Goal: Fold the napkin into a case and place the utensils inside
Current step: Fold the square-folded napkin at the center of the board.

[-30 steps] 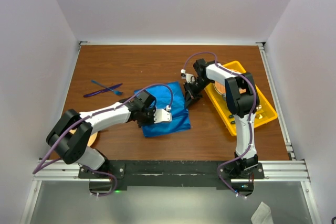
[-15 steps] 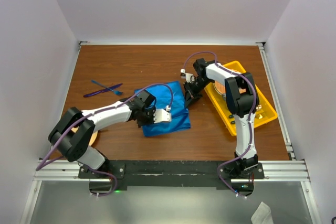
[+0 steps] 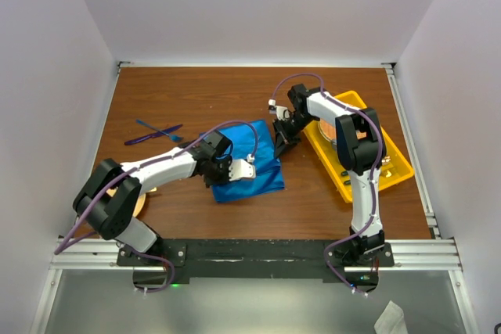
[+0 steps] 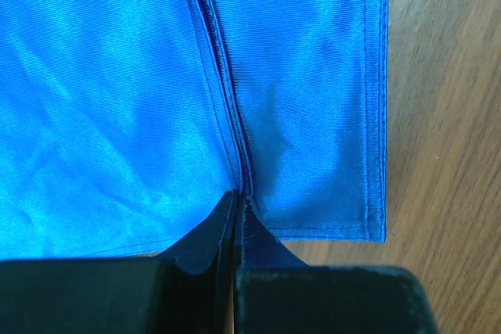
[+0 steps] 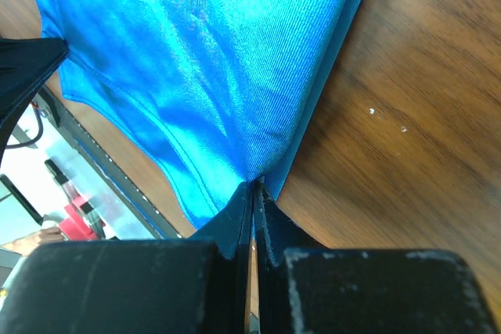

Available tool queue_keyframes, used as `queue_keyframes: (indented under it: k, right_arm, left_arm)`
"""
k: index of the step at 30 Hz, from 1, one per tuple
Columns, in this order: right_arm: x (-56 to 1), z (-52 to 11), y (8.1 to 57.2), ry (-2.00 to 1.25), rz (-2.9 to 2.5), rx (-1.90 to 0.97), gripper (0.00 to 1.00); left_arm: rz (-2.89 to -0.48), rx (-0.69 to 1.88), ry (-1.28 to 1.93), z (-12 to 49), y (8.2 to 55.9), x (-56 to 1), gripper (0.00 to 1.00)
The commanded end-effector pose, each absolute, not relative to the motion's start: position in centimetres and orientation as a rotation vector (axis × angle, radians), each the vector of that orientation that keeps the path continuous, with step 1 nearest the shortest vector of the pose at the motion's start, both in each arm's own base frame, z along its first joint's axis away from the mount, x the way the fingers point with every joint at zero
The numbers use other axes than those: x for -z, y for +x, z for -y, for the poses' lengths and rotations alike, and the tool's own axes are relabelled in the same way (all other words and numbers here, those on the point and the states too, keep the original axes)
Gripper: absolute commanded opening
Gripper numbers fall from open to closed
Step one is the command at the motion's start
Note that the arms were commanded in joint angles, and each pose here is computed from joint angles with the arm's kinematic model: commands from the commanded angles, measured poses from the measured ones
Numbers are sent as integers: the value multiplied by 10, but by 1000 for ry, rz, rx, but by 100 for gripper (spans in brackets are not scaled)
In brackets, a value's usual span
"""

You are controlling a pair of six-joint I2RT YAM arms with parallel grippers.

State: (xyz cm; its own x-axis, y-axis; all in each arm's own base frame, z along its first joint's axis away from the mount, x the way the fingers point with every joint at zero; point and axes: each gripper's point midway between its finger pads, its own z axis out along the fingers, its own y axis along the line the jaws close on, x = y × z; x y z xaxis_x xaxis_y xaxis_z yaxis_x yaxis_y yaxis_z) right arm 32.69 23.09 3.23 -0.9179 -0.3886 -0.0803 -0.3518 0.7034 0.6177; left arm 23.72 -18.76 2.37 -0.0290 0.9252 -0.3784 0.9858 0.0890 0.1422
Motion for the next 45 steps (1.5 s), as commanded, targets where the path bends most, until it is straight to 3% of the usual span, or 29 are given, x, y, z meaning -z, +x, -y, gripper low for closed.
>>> queue_keyframes:
  k: [1, 28, 45]
  right_arm:
    - [-52, -234, 332, 654, 2859, 1059, 0]
    - [-79, -226, 292, 670, 2774, 1109, 0]
    - [-49, -222, 275, 636, 2748, 1047, 0]
  left_arm:
    - [-1940, 247, 1869, 196, 245, -44, 0]
    - [-1895, 436, 1877, 204, 215, -83, 0]
    - [-1979, 550, 1897, 198, 185, -57, 0]
